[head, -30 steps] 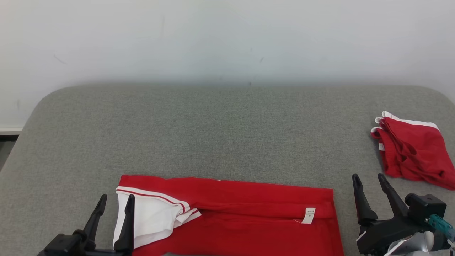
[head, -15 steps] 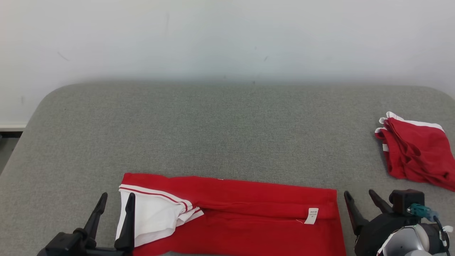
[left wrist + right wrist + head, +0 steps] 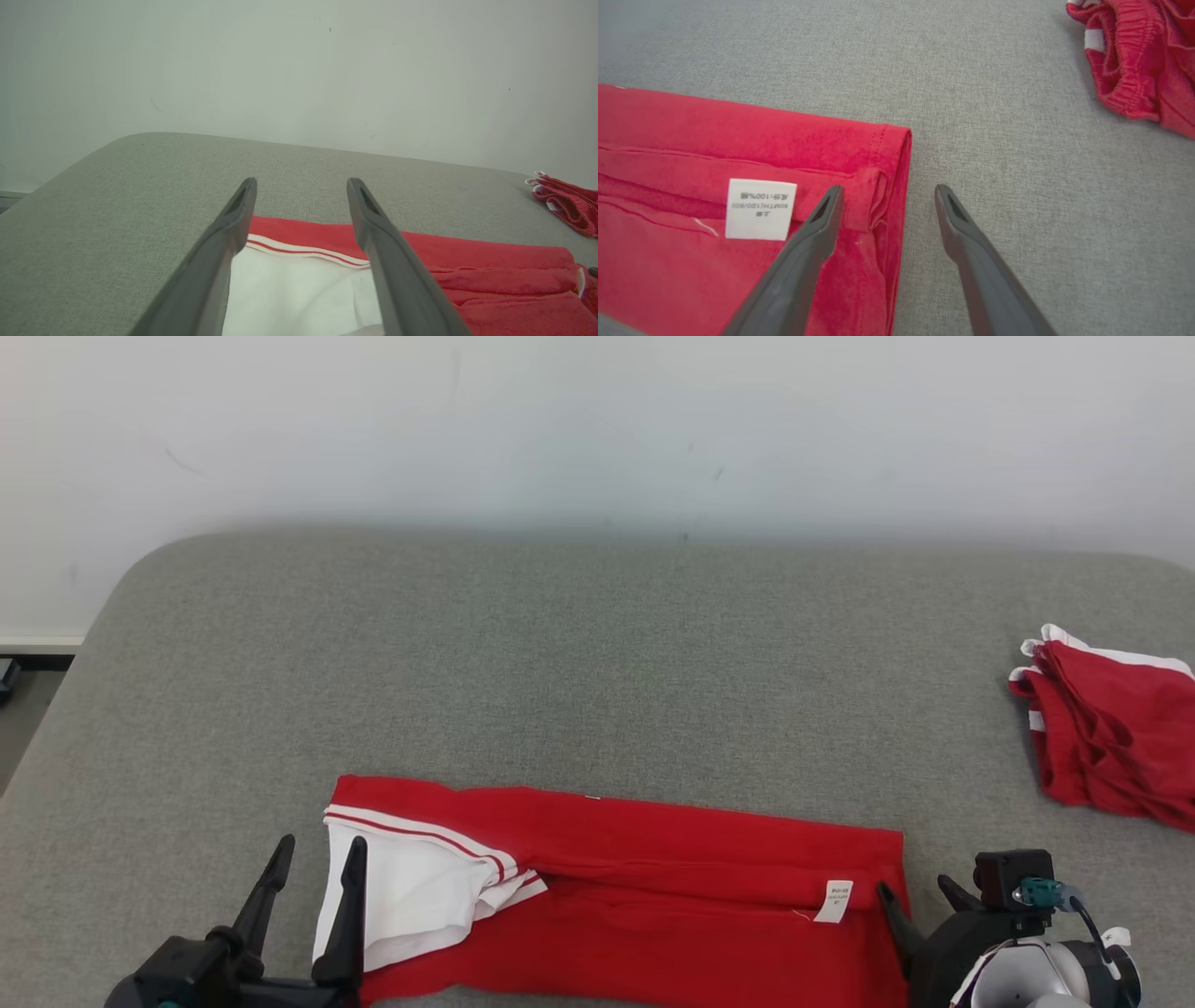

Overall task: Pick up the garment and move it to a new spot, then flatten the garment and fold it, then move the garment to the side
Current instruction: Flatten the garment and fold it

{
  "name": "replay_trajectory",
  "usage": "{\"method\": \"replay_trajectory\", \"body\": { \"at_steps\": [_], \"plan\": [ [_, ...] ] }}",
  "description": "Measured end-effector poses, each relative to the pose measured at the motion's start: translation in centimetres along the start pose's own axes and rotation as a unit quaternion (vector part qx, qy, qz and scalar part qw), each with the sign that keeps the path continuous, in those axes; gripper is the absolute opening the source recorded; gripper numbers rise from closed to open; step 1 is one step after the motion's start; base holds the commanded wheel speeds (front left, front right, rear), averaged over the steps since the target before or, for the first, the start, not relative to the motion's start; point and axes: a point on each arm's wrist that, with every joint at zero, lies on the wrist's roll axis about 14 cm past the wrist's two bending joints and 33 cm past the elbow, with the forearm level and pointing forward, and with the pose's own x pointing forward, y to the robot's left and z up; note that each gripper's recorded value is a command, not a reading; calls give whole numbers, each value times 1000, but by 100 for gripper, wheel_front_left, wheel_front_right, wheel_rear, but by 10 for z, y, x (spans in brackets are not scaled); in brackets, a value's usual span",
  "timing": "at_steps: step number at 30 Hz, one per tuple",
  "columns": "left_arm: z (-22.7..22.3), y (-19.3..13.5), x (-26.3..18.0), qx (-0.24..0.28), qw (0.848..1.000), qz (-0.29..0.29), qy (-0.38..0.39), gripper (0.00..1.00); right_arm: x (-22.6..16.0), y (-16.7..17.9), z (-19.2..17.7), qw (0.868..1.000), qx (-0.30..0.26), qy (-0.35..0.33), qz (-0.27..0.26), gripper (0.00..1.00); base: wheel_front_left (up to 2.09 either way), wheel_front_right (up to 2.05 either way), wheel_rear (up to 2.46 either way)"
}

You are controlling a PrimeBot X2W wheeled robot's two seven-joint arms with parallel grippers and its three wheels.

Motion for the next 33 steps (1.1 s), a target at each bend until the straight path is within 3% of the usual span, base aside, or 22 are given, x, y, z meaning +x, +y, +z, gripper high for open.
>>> {"method": "replay_trajectory", "body": {
  "at_steps": [21, 22, 23, 24, 26, 33],
  "plan": [
    [-5, 6, -3, -1, 1000, 8, 8, 100, 11, 11, -42, 996, 21, 89, 15, 100, 0, 0, 0],
    [-5, 6, -3, -1, 1000, 9, 8, 100, 11, 12, -44, 995, 21, 97, 17, 95, 0, 0, 0],
    [-5, 6, -3, -1, 1000, 9, 8, 100, 11, 12, -44, 995, 21, 97, 17, 67, 0, 0, 0],
    [-5, 6, -4, -1, 1000, 10, 9, 100, 12, 13, -46, 994, 23, 102, 18, 48, 0, 0, 0],
    [-6, 7, -4, -2, 1000, 11, 9, 100, 13, 15, -46, 994, 28, 108, 21, 1, 0, 0, 0],
    [-6, 9, -4, -2, 1000, 14, 9, 100, 17, 16, -41, 994, 39, 104, 22, 0, 0, 0, 0]
  ]
}}
